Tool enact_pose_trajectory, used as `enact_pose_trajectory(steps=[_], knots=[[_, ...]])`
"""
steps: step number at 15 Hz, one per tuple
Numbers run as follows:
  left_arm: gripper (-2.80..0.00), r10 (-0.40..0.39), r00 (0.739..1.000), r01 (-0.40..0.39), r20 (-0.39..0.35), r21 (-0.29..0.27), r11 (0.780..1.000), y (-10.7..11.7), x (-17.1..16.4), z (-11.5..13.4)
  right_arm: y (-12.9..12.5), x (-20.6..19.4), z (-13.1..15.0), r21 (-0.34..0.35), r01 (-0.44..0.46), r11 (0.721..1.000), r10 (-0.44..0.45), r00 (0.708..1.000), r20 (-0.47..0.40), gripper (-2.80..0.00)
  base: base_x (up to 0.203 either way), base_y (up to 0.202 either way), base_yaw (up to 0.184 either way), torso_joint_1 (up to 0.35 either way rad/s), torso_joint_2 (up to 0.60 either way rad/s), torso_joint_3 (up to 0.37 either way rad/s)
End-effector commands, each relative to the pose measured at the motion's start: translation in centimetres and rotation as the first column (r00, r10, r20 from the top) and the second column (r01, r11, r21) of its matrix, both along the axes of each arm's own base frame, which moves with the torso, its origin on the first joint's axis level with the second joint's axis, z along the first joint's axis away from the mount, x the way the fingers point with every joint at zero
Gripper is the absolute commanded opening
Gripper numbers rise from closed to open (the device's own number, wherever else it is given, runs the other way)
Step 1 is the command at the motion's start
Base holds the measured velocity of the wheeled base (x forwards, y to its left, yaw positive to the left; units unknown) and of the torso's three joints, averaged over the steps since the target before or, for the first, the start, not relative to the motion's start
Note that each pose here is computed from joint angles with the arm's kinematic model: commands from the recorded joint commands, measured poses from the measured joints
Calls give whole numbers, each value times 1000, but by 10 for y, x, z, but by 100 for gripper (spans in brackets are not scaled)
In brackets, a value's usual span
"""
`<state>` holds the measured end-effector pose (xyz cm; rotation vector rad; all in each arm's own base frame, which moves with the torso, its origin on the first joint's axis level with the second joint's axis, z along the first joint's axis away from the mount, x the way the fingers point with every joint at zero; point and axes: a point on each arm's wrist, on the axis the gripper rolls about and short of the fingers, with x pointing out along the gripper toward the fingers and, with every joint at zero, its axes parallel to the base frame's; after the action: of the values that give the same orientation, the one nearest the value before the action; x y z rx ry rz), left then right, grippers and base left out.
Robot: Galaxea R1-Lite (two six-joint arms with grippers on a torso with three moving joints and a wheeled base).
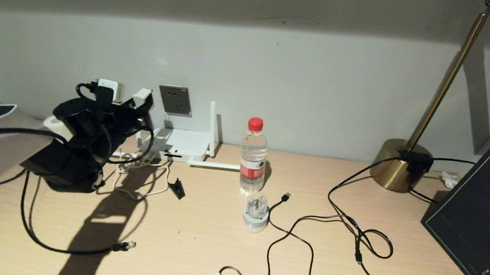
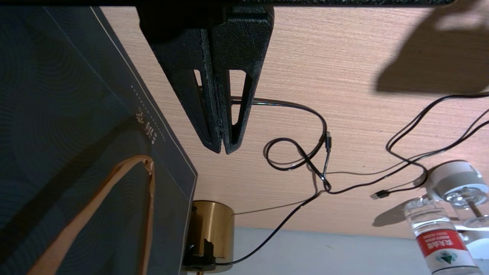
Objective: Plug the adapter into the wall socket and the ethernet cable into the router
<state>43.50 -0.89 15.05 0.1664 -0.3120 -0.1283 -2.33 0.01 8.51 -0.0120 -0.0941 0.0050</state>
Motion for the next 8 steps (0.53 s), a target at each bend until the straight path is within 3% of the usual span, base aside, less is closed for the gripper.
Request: enact_pose_trajectory(steps=[1, 8], knots=[[-280, -21, 1000, 21, -19, -3, 1000, -9, 6, -17, 0, 3, -10, 0, -1, 1000, 1, 999, -36, -280, 0, 0, 0, 0, 0, 0], [-280, -75, 995, 72, -60, -45, 996, -33, 13, -39, 0, 3, -10, 0, -1, 1000, 1, 999, -36, -280, 0, 0, 0, 0, 0, 0]])
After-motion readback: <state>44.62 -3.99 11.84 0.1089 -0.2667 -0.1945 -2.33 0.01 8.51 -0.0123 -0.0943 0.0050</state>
